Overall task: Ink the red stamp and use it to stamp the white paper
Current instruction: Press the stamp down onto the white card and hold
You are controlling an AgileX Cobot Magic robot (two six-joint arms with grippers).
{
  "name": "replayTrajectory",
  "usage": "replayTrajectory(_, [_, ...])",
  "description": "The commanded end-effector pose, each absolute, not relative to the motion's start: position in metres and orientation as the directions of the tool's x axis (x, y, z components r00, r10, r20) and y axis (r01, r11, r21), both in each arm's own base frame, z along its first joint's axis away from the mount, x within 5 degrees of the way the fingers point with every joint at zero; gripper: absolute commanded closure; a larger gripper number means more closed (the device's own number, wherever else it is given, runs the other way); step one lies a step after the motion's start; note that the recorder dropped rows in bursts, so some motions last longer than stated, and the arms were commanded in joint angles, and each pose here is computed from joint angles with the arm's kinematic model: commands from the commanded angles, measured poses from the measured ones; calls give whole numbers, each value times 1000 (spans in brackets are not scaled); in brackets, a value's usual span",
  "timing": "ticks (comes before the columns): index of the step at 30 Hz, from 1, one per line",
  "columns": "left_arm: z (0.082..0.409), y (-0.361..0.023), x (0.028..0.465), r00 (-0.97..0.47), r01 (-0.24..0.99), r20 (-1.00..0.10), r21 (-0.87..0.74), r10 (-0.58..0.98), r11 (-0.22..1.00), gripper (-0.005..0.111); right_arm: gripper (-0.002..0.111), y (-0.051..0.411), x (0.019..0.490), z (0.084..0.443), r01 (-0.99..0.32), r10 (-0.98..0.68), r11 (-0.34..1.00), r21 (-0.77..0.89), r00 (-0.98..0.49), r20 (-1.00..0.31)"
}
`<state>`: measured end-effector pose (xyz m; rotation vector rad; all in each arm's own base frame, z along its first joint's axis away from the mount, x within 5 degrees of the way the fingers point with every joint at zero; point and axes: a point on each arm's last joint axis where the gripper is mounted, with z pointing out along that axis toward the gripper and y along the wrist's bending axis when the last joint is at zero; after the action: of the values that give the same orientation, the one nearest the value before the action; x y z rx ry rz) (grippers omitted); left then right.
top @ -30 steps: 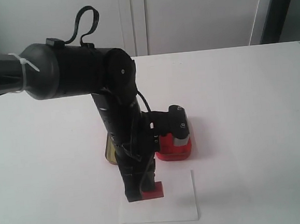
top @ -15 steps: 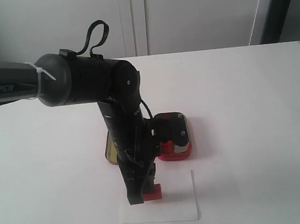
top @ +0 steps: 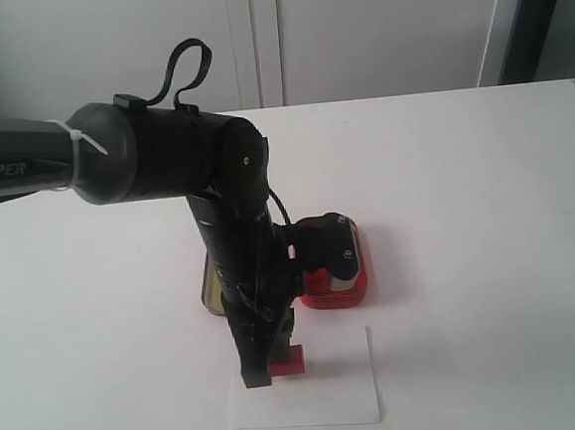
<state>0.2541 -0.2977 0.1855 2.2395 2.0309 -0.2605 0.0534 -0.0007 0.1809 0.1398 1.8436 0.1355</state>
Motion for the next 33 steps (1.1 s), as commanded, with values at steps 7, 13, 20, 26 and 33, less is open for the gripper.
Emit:
replayTrajectory(7, [185, -299, 251, 85, 994, -194, -53, 977, -97, 107, 108, -1, 53, 182, 16, 149, 988, 151, -259, -954])
replayTrajectory(13, [185, -299, 252, 85, 994, -195, -51, 977, -97, 107, 108, -1, 53, 182, 16, 149, 988, 151, -259, -954])
replayTrajectory(20, [185, -298, 253, 96, 994, -185, -35, 978, -104, 107, 108, -1, 53, 182, 16, 149, 988, 151, -259, -954])
replayTrajectory(26, [185, -298, 253, 96, 994, -185, -35, 978, -104, 107, 108, -1, 53, 182, 16, 149, 988, 151, -259, -954])
replayTrajectory(33, [185, -298, 253, 96, 994, -185, -35, 978, -104, 107, 108, -1, 53, 182, 16, 149, 988, 151, -259, -954])
